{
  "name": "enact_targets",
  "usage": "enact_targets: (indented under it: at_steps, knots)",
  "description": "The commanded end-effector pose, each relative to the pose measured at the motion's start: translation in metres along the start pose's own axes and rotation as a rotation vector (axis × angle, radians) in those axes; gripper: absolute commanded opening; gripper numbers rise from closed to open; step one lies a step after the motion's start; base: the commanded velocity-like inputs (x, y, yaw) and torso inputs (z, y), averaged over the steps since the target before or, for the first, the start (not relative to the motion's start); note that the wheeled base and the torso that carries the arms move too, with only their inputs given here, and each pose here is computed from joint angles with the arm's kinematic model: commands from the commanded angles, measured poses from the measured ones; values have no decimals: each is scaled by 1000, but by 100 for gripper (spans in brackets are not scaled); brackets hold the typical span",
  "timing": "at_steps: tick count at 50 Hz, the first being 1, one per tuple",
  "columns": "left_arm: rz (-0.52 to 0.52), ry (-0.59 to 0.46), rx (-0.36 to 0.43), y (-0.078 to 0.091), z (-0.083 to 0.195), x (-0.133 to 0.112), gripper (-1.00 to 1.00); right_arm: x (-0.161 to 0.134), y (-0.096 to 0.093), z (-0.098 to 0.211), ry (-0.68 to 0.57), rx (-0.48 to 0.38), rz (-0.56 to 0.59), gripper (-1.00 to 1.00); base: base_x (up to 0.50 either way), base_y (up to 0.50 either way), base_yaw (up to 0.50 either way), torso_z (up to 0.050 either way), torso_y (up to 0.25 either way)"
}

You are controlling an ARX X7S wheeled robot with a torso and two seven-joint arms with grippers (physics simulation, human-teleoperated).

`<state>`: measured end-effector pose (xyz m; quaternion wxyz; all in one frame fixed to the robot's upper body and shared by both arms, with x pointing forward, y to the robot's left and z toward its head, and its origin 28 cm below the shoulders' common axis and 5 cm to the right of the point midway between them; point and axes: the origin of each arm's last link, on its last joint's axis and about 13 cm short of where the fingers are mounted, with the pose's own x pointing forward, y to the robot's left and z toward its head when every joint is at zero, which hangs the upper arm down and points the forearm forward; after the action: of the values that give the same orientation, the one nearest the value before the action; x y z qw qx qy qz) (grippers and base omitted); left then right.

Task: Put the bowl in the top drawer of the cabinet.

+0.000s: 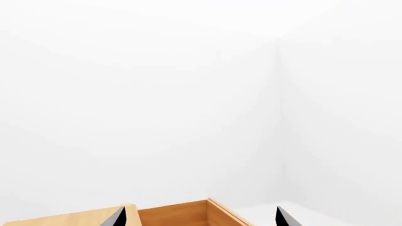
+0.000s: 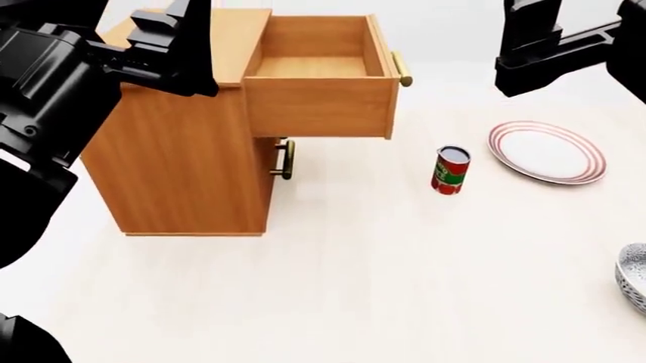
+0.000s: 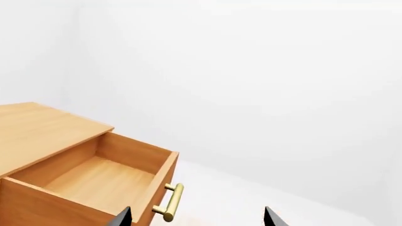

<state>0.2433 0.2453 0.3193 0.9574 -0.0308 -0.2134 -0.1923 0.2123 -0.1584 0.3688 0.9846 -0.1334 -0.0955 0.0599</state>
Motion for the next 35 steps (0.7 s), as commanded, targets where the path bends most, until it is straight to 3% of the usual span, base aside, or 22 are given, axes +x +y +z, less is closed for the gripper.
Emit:
enact_targets:
  at_steps: [1,35]
  knots:
    - [0,-6,2,0,0,0,100,4,0,1,-5,-2,4,100,262,0,0,0,0]
    - [1,-19,6,-2,8,-5,100,3,-1,3,-15,-5,0,100,302,-12,0,0,1]
